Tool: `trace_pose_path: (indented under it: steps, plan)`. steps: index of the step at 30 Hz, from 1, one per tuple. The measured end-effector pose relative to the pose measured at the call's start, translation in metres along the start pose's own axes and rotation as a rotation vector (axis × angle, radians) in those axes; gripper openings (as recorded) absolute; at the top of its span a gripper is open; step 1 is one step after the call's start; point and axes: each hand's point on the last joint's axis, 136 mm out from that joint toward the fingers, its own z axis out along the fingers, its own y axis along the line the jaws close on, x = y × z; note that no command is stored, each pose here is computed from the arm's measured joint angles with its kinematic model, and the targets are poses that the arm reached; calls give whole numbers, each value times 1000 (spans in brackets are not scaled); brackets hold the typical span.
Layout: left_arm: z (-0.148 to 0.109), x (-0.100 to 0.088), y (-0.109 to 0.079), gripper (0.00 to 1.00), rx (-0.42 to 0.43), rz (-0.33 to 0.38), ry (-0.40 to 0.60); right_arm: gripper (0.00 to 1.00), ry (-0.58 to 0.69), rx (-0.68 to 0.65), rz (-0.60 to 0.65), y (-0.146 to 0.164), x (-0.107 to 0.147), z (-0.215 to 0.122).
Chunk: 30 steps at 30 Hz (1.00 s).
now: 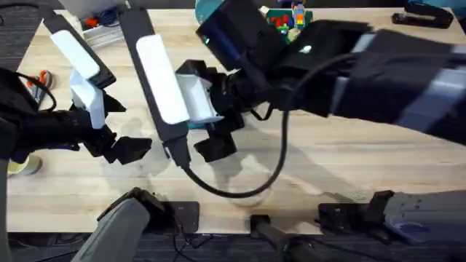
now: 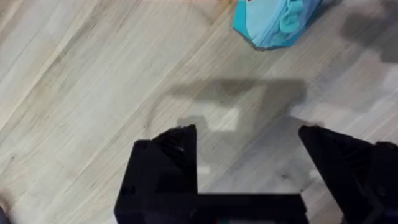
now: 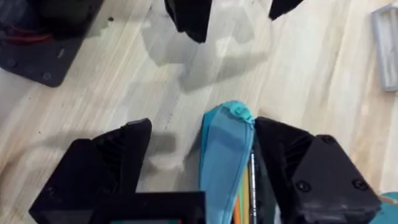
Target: Unzip the bag, pick up the pens from the table one at a time and place them inside, then zip the bag closed.
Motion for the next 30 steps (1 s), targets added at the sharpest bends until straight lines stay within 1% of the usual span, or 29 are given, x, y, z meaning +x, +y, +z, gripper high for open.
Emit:
trace_pose_path:
  steps: [4, 8, 14, 22, 26, 30]
  plan:
    - [0, 0, 0, 993, 0, 0, 0, 997, 28, -11, 8, 0, 10, 13]
    - [0, 0, 0, 993, 0, 0, 0, 997, 32, 0, -25, -4, 12, 19]
    - [0, 0, 0, 993, 0, 0, 0, 997, 22, 2, -164, -4, 8, 27]
    - [0, 0, 0, 993, 0, 0, 0, 997, 47, -48, -347, 2, 28, 61]
    - [0, 0, 0, 993, 0, 0, -1, 997, 52, -11, -402, -8, 30, 71]
    - [0, 0, 0, 993, 0, 0, -1, 996, 48, 36, -438, -19, 27, 74]
